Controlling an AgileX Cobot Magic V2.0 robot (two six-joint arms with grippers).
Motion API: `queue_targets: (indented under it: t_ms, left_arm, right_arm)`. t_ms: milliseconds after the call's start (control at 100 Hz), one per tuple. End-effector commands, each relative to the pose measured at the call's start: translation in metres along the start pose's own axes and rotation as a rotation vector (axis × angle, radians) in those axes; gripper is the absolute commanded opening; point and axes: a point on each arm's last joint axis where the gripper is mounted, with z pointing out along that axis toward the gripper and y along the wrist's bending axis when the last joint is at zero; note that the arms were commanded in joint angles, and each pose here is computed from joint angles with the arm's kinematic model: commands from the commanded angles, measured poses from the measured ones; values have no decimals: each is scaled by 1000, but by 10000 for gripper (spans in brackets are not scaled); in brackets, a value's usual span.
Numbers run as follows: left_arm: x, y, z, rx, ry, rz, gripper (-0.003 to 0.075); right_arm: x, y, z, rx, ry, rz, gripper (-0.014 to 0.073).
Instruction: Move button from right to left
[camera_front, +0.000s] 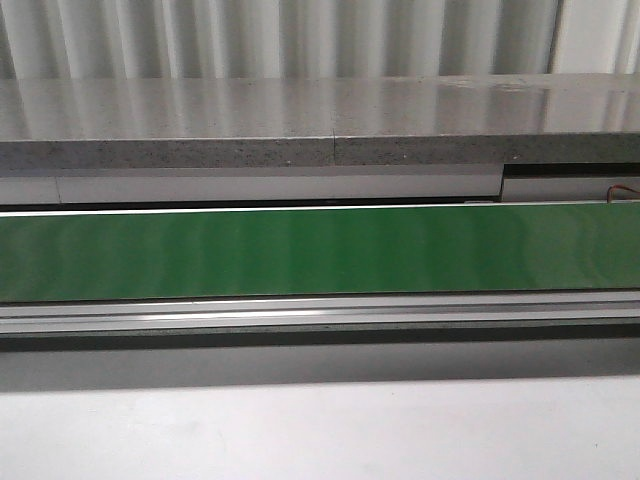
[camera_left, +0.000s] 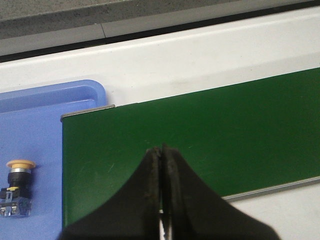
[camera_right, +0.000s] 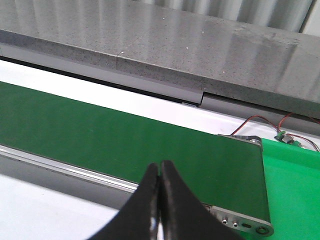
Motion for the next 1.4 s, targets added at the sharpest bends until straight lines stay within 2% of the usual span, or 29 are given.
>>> queue_targets:
  t_ms: [0, 290, 410, 800, 1070, 1140, 1390]
  left_arm:
    - [3, -3, -17, -16, -158, 0, -20]
    - [57, -12, -39, -38, -277, 2, -20]
    - [78, -17, -46, -7, -281, -59, -20]
    - [109, -21, -60, -51, -526, -54, -20]
    - [133, -16, -44, -129, -691, -68, -20]
    - [142, -16, -38, -129, -706, -112, -20]
    - [179, -18, -6, -141, -707, -92, -20]
  right_arm:
    - [-14, -1, -2, 10, -89, -11, -66]
    - [-14, -1, -2, 10, -89, -11, -66]
    - [-14, -1, -2, 10, -89, -11, -66]
    - [-14, -1, -2, 10, -89, -11, -66]
    - [-14, -1, -2, 10, -89, -11, -66]
    - [-14, -1, -2, 10, -89, -11, -66]
    - [-14, -1, -2, 10, -89, -11, -66]
